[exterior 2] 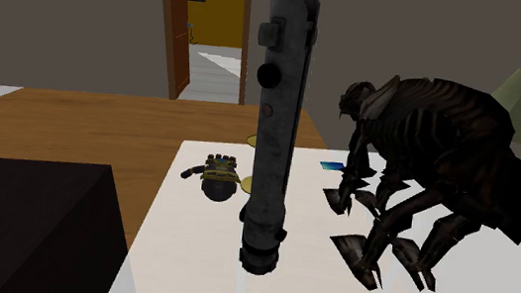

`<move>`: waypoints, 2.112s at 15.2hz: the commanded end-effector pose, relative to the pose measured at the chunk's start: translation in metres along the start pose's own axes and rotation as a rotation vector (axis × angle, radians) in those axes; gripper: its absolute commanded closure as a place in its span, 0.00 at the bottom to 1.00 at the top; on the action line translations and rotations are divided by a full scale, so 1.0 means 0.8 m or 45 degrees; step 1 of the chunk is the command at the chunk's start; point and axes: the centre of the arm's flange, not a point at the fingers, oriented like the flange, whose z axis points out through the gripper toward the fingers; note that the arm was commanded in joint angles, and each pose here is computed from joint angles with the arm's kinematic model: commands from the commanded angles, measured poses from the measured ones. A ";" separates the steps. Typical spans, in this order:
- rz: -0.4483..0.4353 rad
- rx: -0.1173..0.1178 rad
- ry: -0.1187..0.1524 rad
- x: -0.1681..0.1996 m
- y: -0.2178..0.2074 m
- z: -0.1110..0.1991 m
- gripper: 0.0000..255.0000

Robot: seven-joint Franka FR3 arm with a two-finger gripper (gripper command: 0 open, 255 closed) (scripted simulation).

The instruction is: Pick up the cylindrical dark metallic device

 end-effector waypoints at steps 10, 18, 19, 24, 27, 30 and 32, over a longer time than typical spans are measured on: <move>-0.112 -0.077 0.047 0.171 -0.003 -0.031 0.00; -0.142 -0.098 0.060 0.219 -0.007 -0.009 0.00; -0.142 -0.098 0.060 0.220 -0.007 -0.002 0.00; -0.142 -0.098 0.059 0.221 -0.007 0.008 1.00; -0.142 -0.098 0.059 0.221 -0.007 0.009 1.00; -0.142 -0.098 0.059 0.221 -0.007 0.009 1.00; -0.142 -0.098 0.059 0.221 -0.007 0.009 1.00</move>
